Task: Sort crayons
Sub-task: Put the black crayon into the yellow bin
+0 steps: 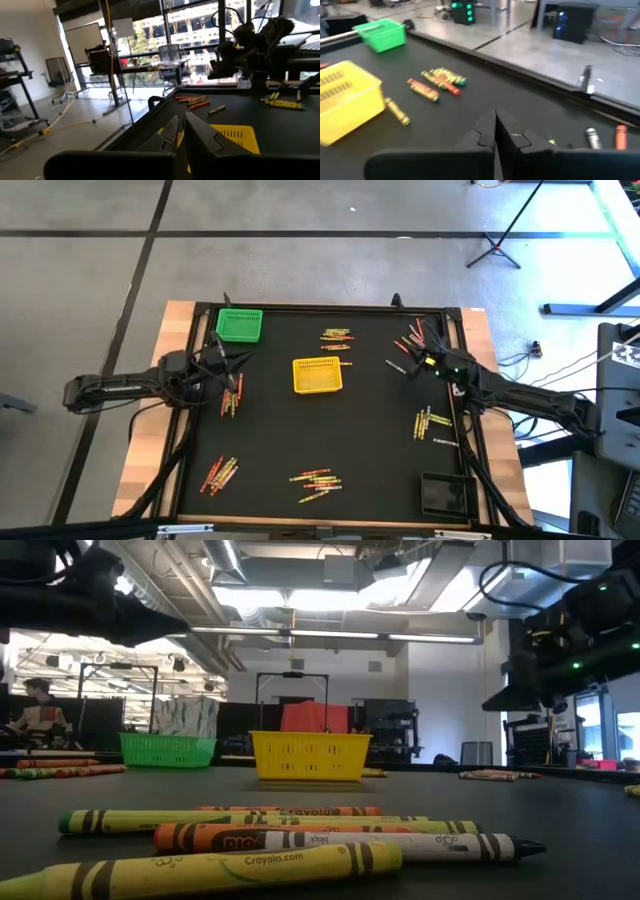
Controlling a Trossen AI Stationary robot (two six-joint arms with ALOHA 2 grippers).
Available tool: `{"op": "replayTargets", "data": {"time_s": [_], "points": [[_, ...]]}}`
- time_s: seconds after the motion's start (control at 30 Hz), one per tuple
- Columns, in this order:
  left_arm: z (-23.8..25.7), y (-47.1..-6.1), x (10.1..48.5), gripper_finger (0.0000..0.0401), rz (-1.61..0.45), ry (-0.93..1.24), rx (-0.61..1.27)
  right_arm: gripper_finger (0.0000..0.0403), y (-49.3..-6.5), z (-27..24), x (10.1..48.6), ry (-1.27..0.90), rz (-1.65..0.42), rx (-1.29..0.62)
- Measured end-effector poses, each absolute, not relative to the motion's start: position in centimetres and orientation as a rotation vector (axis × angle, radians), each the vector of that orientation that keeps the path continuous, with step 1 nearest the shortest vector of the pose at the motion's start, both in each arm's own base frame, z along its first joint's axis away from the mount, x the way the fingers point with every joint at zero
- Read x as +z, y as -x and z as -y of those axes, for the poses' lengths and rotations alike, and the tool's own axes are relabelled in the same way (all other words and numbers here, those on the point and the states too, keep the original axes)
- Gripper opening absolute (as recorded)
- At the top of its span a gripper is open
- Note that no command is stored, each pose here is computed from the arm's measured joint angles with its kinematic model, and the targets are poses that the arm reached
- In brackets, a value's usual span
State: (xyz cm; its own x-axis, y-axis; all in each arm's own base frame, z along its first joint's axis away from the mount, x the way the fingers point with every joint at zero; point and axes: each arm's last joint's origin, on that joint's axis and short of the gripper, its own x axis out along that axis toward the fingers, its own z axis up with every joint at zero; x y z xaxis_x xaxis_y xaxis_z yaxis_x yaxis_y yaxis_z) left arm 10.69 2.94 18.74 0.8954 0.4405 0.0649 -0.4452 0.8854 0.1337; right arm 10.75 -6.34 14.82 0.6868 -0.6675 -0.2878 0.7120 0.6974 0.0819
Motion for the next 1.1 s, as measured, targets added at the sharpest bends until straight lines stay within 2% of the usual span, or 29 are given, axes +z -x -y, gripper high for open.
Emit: {"op": "replayTargets", "data": {"time_s": [0.27, 0.4, 0.57, 0.7, 1.1], "points": [[-3.5, -11.3, 18.5, 0.0016, 0.009, -0.121, 0.490, 0.0112, -12.7, 9.1, 15.9, -0.224, -0.379, -0.741], [-3.8, -11.7, 18.7, 0.0016, 0.032, -0.149, 0.515, 0.0141, -14.2, 10.6, 16.0, -0.294, -0.552, -0.694], [-3.9, -11.8, 19.7, 0.0016, 0.122, -0.207, 0.525, 0.0143, -15.7, 11.5, 16.0, -0.390, -0.852, -0.614], [-3.8, -11.8, 20.3, 0.0016, 0.180, -0.271, 0.512, 0.0139, -16.2, 11.7, 15.6, -0.448, -0.987, -0.575], [-3.3, -11.5, 21.8, 0.0016, 0.364, -0.276, 0.387, 0.0138, -16.9, 12.1, 13.4, -0.492, -1.067, -0.510]]}}
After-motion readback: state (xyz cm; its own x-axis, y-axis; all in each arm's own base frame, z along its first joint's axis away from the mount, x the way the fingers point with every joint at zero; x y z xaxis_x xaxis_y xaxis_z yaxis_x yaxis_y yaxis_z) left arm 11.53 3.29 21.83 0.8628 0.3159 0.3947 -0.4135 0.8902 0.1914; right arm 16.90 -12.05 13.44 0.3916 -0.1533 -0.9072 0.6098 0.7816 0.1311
